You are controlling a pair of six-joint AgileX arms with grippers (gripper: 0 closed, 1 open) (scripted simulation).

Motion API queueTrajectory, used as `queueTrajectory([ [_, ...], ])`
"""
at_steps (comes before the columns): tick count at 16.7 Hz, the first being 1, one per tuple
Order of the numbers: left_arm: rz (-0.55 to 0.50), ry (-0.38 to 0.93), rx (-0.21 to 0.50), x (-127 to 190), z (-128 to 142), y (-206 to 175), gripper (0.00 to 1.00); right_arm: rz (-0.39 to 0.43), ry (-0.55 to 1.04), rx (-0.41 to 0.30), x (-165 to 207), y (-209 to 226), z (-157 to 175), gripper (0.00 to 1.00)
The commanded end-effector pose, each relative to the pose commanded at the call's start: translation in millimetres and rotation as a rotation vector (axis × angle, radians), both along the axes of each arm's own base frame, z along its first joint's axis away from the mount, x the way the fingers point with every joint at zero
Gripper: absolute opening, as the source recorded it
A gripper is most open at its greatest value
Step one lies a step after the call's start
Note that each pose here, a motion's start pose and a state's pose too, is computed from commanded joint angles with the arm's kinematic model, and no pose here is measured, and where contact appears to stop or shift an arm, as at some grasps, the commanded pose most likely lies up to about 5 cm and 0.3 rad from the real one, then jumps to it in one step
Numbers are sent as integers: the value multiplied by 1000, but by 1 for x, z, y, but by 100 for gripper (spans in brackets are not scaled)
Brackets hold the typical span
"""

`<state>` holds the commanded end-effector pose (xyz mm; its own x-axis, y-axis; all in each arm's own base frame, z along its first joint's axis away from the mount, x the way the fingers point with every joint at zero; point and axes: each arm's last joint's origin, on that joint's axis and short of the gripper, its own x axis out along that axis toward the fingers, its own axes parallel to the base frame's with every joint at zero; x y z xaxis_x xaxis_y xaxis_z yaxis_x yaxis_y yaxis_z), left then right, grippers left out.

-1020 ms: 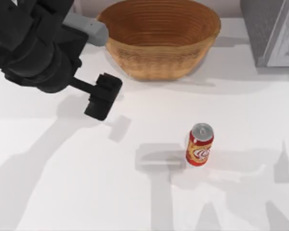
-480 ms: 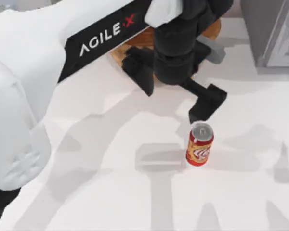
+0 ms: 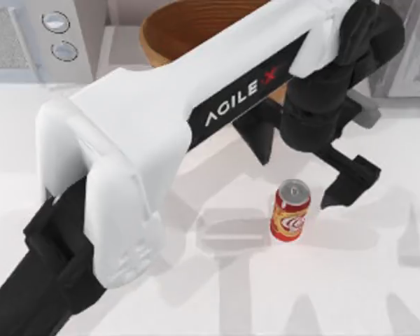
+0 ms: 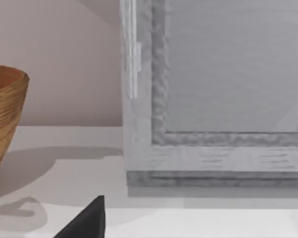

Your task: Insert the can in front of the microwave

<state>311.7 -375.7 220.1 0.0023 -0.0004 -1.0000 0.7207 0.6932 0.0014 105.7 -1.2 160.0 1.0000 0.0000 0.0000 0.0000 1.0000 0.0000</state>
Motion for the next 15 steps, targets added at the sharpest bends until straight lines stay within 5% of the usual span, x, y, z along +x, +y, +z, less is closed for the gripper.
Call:
queueTrajectory([
  [8,-1,-3,-4,2,-6,-1,100,0,0,0,0,0,0,100],
  [15,-1,4,4,0,-55,-1,100,0,0,0,0,0,0,100],
])
